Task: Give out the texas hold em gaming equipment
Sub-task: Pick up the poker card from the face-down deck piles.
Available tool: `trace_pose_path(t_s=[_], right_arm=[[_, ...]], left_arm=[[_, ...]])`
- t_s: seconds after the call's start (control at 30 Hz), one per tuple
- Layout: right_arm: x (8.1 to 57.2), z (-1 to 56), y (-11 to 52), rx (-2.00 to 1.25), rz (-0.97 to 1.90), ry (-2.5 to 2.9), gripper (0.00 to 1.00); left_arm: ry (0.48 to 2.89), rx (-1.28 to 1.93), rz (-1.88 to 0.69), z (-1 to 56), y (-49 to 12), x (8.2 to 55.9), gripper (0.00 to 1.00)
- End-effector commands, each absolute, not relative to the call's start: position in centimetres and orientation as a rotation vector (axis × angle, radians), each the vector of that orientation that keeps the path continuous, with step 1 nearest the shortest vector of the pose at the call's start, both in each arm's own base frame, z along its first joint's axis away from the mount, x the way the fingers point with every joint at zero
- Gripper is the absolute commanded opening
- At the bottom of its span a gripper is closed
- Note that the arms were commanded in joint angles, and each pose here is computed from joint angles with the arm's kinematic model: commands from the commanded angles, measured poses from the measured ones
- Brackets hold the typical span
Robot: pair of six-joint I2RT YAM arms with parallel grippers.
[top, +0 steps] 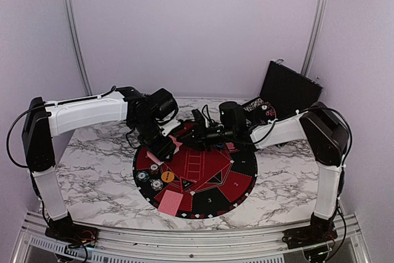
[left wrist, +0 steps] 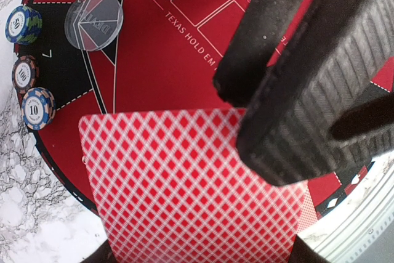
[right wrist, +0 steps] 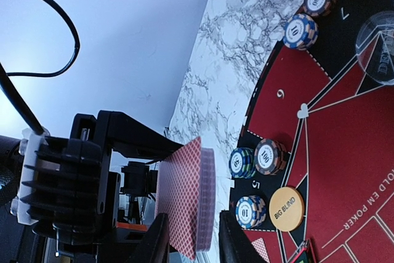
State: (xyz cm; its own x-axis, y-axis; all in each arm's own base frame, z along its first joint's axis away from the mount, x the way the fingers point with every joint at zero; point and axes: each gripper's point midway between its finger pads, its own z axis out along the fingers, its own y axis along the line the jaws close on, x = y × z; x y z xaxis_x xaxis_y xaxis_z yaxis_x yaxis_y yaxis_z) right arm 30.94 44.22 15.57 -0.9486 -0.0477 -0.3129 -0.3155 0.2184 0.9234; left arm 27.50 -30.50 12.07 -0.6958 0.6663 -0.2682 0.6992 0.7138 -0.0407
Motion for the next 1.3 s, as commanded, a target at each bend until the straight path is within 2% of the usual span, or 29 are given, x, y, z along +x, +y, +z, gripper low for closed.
trace_pose_path(t_s=[0.0, 0.53, 0.9, 1.27], right_arm=[[30.4, 17.5, 44.7, -0.391, 1.837, 2.216, 0.27], [30.2, 17.1, 44.8, -0.390, 1.844, 2.231, 0.15], [30.7, 17.7, 44.4, -0.375, 1.857, 2.221, 0.01], [31.8, 18.9, 43.2, -0.335, 1.863, 2.187, 0.00]], left_arm=[[2.680, 1.094, -0.192, 12.1, -30.3, 27.8, 0.30], [2.680, 1.093, -0.188, 12.0, -30.3, 28.0, 0.30], [2.679, 1.090, -0.186, 12.1, -30.1, 28.0, 0.30], [2.682, 1.088, -0.182, 12.1, -29.9, 27.9, 0.30]])
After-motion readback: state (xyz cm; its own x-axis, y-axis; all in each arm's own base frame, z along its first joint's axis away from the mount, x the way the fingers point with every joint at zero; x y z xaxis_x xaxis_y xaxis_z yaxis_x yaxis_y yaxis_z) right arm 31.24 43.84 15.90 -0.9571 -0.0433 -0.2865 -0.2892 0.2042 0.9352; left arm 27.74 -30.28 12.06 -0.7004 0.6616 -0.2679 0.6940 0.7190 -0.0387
